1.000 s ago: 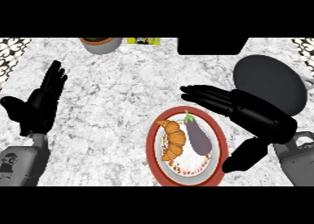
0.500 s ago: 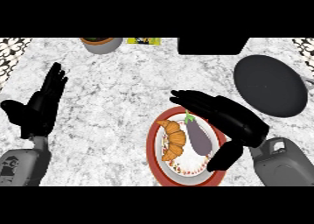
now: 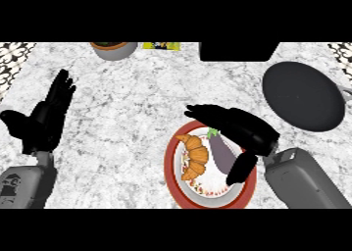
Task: Pick the croissant from the plate and place it in the pan
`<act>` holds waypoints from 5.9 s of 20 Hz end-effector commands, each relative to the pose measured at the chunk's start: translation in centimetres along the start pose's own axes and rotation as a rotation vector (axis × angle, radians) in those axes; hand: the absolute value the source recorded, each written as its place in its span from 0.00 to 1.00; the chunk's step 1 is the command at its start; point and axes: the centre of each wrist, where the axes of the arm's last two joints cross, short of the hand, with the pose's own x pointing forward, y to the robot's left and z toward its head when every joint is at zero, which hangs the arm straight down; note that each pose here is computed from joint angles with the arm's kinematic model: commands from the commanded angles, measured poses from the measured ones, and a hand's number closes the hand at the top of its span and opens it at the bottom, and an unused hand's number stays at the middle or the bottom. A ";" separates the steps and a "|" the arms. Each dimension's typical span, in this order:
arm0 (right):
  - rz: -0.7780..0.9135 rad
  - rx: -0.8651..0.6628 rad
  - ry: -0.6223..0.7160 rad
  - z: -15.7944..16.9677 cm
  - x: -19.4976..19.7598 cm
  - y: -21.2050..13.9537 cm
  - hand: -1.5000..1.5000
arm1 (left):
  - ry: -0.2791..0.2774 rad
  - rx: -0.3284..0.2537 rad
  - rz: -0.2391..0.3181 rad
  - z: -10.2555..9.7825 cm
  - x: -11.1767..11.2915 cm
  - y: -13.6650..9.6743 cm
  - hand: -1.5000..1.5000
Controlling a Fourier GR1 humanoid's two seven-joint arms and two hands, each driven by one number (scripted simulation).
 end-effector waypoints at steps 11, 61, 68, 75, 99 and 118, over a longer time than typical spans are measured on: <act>0.112 0.122 0.032 -3.2 -0.3 1.9 0.00 | 0.006 -0.009 -0.001 -0.1 -0.9 -0.1 0.50; 0.274 0.210 0.233 0.8 -2.9 12.3 1.00 | 0.020 0.036 -0.002 0.1 0.1 1.7 0.50; 0.339 -0.191 0.250 8.2 0.6 7.1 1.00 | 0.019 0.042 0.000 1.0 -1.1 2.1 0.50; 0.222 -0.459 0.259 14.8 5.2 3.6 1.00 | 0.012 0.022 -0.002 0.4 -0.4 0.7 0.50; 0.170 -0.834 0.497 14.9 -15.5 -11.3 1.00 | -0.026 -0.029 0.000 -0.8 0.3 -0.4 0.50; -0.245 -0.598 0.604 13.5 -22.3 -6.3 0.00 | -0.083 -0.080 0.004 -1.3 1.7 -2.6 0.50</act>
